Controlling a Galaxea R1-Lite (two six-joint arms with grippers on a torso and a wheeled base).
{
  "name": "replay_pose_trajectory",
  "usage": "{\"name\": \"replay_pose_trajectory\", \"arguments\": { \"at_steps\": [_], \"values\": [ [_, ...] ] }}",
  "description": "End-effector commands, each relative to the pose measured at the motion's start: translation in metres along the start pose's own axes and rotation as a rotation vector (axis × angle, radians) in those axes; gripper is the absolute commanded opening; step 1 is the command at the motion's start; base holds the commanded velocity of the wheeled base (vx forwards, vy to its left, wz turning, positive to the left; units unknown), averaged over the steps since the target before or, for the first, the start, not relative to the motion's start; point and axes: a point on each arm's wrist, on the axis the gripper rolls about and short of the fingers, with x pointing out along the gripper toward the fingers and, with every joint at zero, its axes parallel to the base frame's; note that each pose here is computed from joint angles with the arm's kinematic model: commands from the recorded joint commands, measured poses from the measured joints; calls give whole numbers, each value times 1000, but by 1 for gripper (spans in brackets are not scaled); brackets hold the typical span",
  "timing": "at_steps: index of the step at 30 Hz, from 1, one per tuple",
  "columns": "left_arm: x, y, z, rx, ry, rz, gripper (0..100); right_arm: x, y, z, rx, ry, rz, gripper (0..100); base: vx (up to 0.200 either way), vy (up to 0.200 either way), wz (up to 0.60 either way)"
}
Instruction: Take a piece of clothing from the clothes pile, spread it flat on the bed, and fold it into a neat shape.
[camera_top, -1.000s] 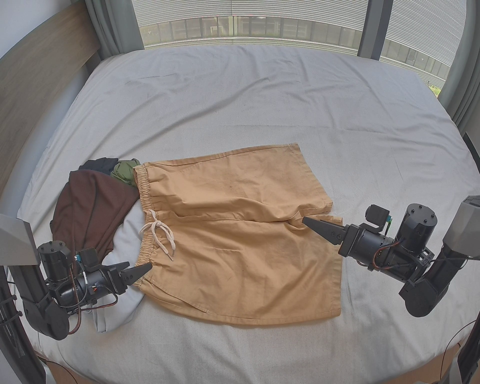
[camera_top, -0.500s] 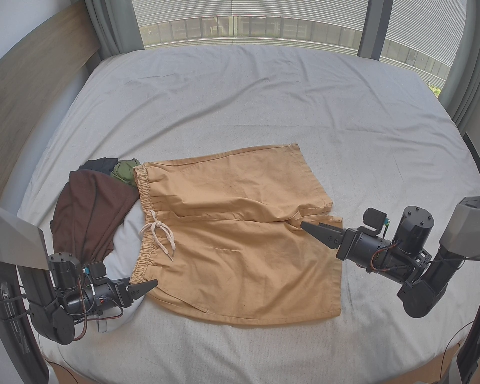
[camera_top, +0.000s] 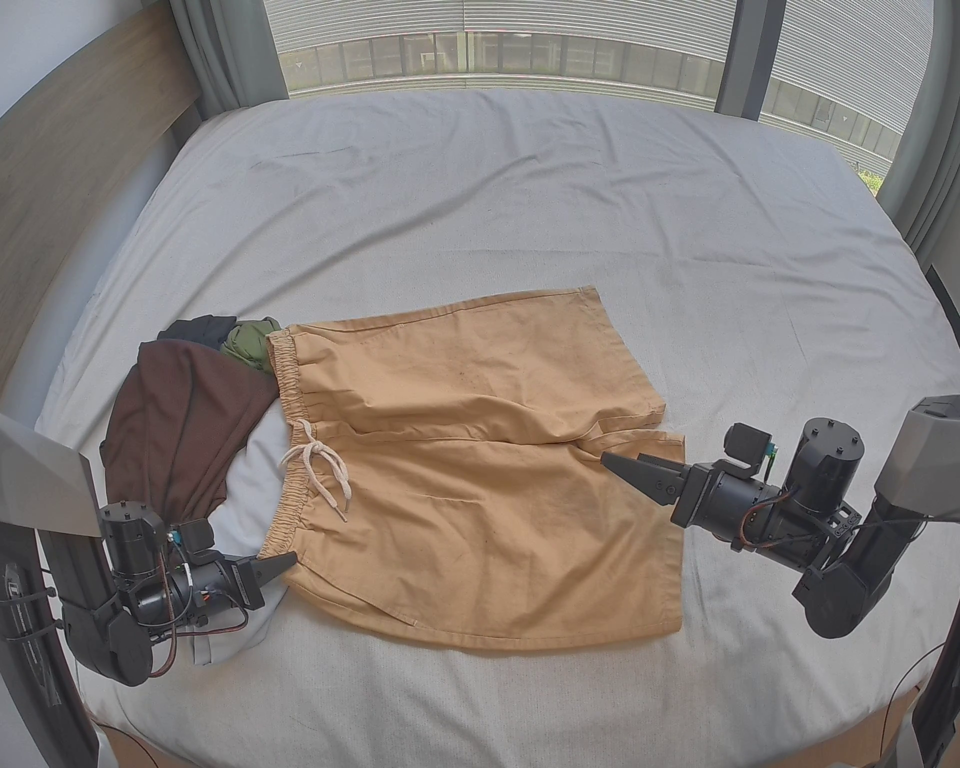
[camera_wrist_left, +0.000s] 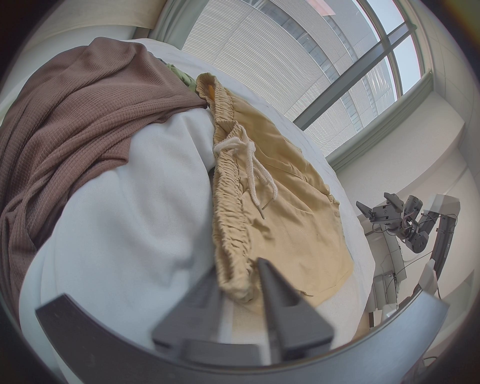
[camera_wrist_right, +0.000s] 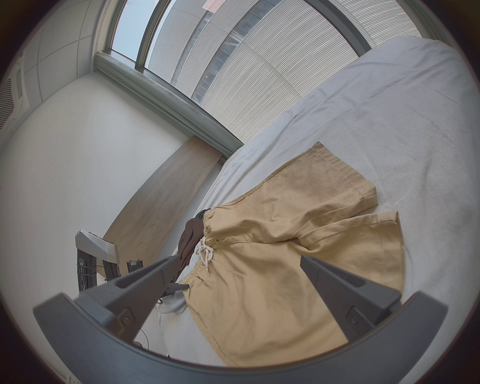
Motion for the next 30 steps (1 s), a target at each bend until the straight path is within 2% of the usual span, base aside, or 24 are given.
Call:
{"name": "replay_pose_trajectory", "arguments": {
  "at_steps": [1,7,8,11,18,22,30],
  "values": [
    [-4,-1,-3,-10,14,4,0,-9,-2,-8,10,36,-26,100,0,0,0],
    [-20,-12,-13,-24,59,2,0,-22,-13,-20,-42,126,-99,100,0,0,0],
    [-24,-13,-17,-17,79,5,0,-27,-18,-26,-64,177,-133,100,0,0,0],
    [-28,-13,-24,10,110,11,0,-37,-24,-33,-94,239,-174,100,0,0,0],
    [-26,-6,-32,64,145,25,0,-59,-37,-39,-145,283,-243,100,0,0,0],
    [-25,-6,-31,70,137,23,0,-71,-42,-47,-141,324,-279,100,0,0,0],
    [-19,-3,-25,78,110,19,0,-83,-39,-67,-89,420,-291,100,0,0,0]
  ]
}}
